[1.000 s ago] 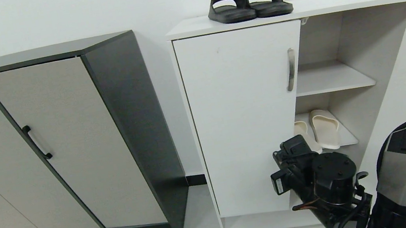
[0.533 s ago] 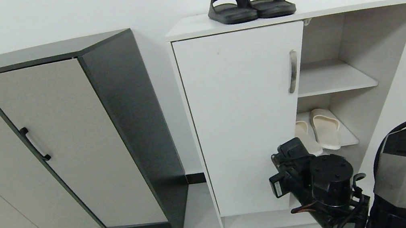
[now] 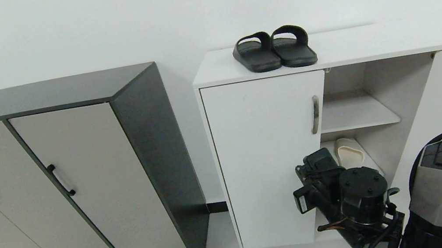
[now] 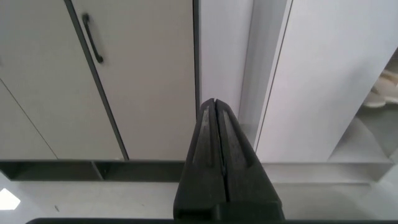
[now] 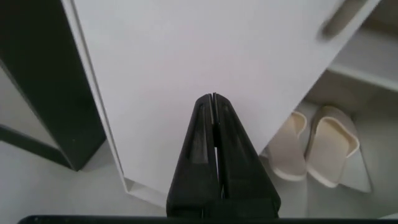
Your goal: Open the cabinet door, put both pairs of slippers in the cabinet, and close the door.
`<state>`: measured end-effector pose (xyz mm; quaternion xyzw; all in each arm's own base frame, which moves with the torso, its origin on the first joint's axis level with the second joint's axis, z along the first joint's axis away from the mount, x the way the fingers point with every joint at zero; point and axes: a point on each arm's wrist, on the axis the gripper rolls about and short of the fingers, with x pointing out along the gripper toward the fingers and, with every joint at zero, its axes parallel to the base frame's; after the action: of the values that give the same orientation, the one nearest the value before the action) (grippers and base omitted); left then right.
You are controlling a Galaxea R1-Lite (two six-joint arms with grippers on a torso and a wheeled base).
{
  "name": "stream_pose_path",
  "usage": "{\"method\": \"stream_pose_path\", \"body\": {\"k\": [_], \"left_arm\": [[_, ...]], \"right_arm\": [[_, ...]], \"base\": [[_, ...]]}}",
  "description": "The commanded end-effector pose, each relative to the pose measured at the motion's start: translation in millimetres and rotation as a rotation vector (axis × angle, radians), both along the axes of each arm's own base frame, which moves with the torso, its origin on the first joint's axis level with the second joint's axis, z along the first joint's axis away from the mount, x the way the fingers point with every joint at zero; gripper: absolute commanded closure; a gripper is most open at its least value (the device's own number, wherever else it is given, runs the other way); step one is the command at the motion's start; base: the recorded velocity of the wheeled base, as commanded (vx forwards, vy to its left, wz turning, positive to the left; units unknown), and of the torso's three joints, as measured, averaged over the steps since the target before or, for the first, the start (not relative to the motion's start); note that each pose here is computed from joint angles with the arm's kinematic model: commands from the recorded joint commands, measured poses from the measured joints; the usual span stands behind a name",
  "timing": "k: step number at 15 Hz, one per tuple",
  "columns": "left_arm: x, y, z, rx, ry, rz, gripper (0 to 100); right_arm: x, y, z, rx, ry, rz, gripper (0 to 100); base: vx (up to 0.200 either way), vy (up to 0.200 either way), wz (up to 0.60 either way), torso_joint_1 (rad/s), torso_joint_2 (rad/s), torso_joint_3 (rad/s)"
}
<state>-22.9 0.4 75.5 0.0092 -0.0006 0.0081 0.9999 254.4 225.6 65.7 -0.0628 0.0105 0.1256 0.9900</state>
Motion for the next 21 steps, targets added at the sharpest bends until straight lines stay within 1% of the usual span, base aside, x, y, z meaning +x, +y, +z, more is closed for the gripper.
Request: {"method": "stream_pose_path", "body": {"k": [1,11,21], "left_arm": [[0.1,0.0,0.0,0.000,0.001,0.001,100],[0.1,0.0,0.0,0.000,0.001,0.001,100],[0.1,0.0,0.0,-0.002,0.001,0.001,100]], "right_arm": [[-0.3,-0.2,0.3,-0.001,-0.001,0.000,100],[-1.5,-0.6,0.4,0.002,-0.001,0.001,100],[-0.5,-1.9,1.0,0.002,-0.004,-0.003,100]], "base": [[0.000,0.000,0.00,0.134,-0.47,-0.334],[0.000,0.000,0.00,0.182,-0.49,-0.312],[0.000,0.000,0.00,0.243,-0.56,-0.326]]}}
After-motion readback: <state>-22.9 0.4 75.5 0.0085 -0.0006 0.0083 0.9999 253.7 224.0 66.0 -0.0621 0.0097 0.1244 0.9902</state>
